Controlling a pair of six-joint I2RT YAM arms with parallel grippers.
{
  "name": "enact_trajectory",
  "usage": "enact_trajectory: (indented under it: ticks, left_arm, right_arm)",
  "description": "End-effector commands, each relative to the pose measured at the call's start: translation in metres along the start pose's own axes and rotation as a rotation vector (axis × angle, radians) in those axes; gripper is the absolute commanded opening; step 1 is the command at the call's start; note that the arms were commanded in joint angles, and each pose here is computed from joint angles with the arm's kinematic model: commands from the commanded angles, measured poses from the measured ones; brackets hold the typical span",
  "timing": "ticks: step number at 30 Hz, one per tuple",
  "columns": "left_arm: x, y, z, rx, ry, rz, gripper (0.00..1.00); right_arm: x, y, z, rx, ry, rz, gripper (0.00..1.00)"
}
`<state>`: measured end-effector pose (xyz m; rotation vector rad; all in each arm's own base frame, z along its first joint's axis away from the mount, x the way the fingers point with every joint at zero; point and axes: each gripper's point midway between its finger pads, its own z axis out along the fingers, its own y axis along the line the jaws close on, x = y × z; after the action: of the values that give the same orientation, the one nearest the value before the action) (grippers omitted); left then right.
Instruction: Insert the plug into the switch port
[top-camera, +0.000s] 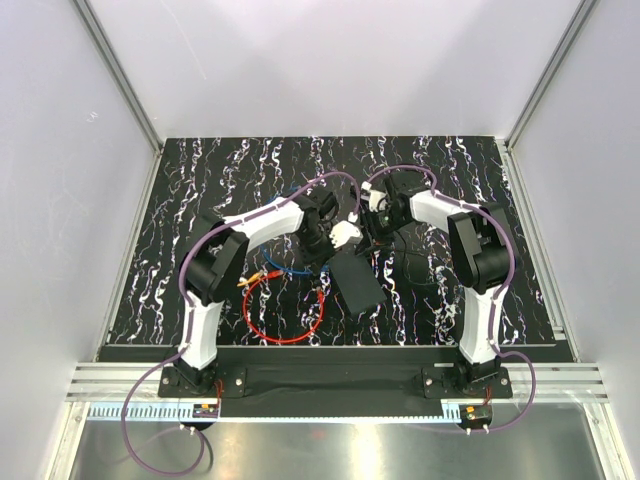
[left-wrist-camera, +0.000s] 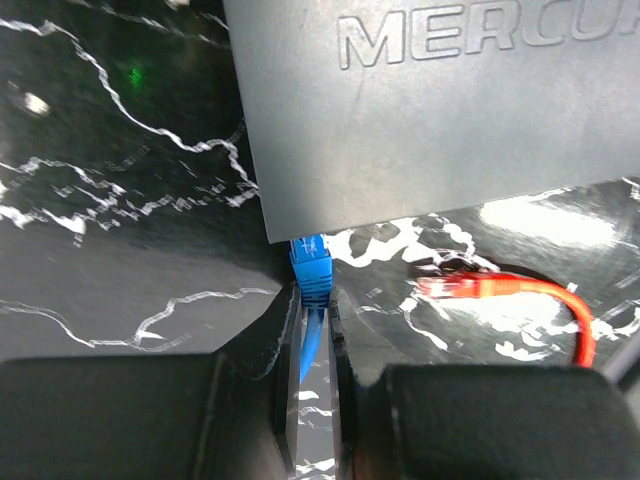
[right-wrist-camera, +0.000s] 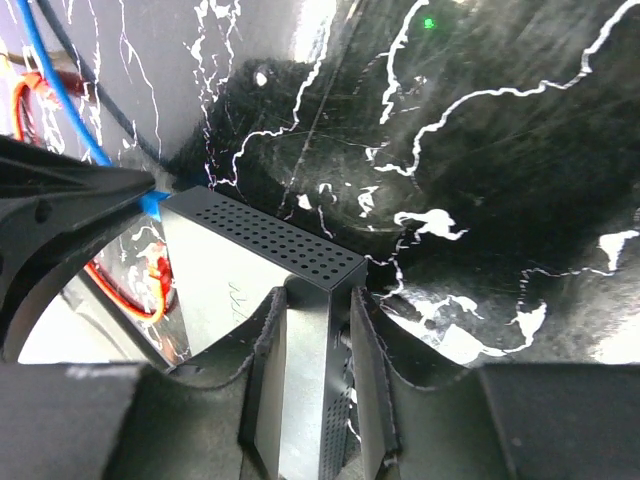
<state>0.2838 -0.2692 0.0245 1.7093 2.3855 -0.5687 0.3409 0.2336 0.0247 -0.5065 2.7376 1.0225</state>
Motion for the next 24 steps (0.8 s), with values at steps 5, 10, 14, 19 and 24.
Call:
enact_trajectory:
  ticks: [5, 10, 14, 19, 24]
  left_arm:
    - [-0.071, -0.006, -0.02, -0.005, -0.189, 0.061, 0.0]
    - [-0.071, -0.003, 0.0, 0.009, -0.195, 0.044, 0.0]
    - [-0.082, 0.005, 0.007, -0.019, -0.247, 0.027, 0.0]
    - [-0.112, 0.005, -0.026, -0.053, -0.342, 0.044, 0.0]
    - [-0.125, 0.004, -0.042, -0.065, -0.384, 0.056, 0.0]
  right_arm:
    - [0.027, 0.008, 0.024, 0.068, 0.089, -0.058, 0.34]
    - [0.032, 0.013, 0.031, 0.023, 0.11, -0.028, 0.32]
    - [0.037, 0.017, 0.036, -0.005, 0.12, -0.014, 0.31]
    - [0.035, 0.018, 0.034, 0.027, 0.111, -0.052, 0.29]
    - [0.038, 0.015, 0.038, 0.045, 0.12, -0.063, 0.29]
